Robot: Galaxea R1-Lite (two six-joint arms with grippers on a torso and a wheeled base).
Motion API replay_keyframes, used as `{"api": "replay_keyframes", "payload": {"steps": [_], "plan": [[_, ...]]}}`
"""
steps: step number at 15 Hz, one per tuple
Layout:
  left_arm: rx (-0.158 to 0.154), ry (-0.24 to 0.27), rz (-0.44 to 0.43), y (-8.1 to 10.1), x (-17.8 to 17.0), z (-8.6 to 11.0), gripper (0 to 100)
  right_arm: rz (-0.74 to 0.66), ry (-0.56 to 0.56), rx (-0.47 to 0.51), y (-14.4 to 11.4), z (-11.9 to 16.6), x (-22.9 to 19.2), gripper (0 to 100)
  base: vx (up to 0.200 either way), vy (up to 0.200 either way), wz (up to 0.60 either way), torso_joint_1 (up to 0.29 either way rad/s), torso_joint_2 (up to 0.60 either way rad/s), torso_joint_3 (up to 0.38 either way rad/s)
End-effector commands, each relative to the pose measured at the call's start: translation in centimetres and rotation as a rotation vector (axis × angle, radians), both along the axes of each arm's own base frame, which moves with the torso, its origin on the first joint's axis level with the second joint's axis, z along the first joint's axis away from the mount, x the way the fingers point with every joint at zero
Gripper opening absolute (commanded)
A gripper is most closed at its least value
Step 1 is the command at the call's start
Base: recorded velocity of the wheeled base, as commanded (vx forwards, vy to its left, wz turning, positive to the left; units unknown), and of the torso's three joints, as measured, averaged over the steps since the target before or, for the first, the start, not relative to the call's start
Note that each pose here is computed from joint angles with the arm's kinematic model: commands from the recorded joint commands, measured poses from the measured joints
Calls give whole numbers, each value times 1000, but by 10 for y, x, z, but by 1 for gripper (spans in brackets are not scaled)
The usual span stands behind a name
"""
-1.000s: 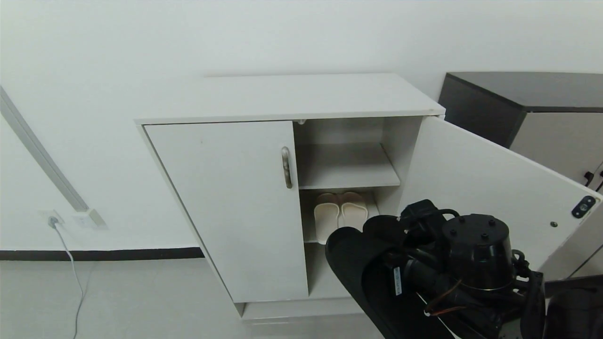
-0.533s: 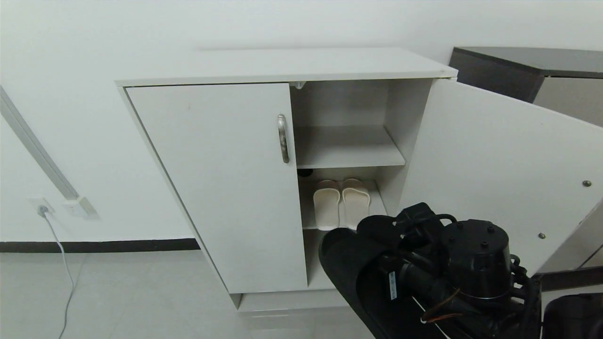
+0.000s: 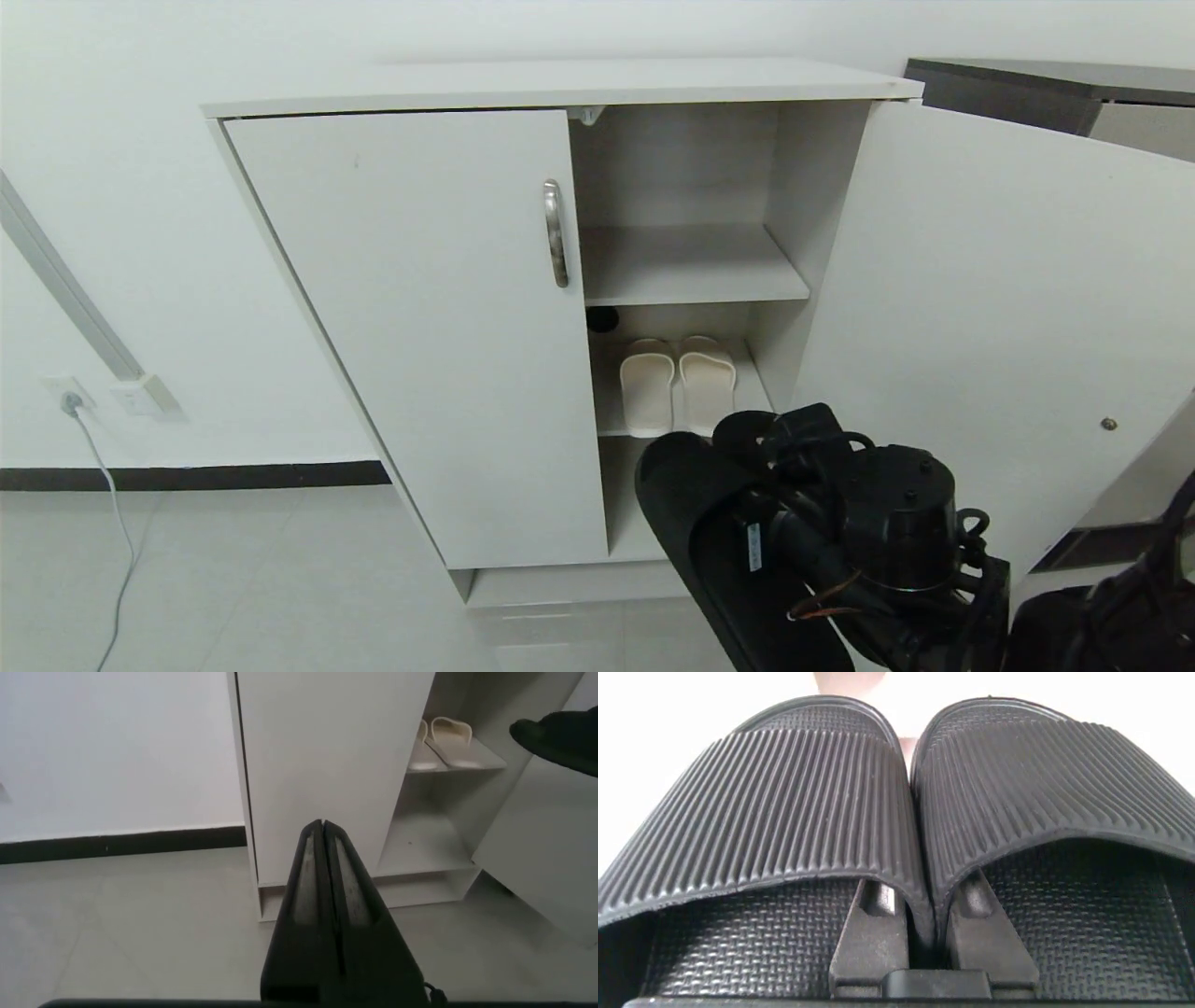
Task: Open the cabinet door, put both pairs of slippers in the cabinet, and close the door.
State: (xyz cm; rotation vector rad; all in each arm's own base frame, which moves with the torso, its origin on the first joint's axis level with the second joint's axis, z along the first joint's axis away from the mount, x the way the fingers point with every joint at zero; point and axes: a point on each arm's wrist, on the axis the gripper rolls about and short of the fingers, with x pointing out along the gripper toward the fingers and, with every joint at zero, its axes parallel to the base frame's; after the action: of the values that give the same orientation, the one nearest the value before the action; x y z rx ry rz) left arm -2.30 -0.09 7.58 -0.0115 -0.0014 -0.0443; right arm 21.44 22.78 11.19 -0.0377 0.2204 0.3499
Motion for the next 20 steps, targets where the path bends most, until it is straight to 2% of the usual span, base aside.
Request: {"api": "replay_keyframes", "payload": {"steps": [1, 3, 4, 5, 6, 8, 11, 16, 20], "plan": [[-1, 2, 0, 0, 0, 0, 0, -69, 7, 3, 26, -5, 17, 0, 0, 0, 0, 0, 0, 0], [-2, 2, 0, 0, 0, 0, 0, -207, 89, 15, 42, 7, 26, 0, 0, 0, 0, 0, 0, 0], [-1, 2, 0, 0, 0, 0, 0, -299, 95, 29, 50, 21, 33, 0, 0, 0, 0, 0, 0, 0], [-1, 2, 0, 0, 0, 0, 0, -336, 87, 30, 52, 28, 37, 0, 0, 0, 0, 0, 0, 0], [-1, 2, 0, 0, 0, 0, 0, -367, 46, 61, 60, 48, 43, 0, 0, 0, 0, 0, 0, 0], [-1, 2, 0, 0, 0, 0, 0, -359, -17, 68, 61, 76, 48, 0, 0, 0, 0, 0, 0, 0], [1, 2, 0, 0, 0, 0, 0, -348, -72, 82, 62, 103, 49, 0, 0, 0, 0, 0, 0, 0], [4, 2, 0, 0, 0, 0, 0, -334, -97, 84, 60, 117, 45, 0, 0, 0, 0, 0, 0, 0], [4, 2, 0, 0, 0, 0, 0, -328, -78, 46, 59, 119, 44, 0, 50, 0, 0, 1, 2, 1]]}}
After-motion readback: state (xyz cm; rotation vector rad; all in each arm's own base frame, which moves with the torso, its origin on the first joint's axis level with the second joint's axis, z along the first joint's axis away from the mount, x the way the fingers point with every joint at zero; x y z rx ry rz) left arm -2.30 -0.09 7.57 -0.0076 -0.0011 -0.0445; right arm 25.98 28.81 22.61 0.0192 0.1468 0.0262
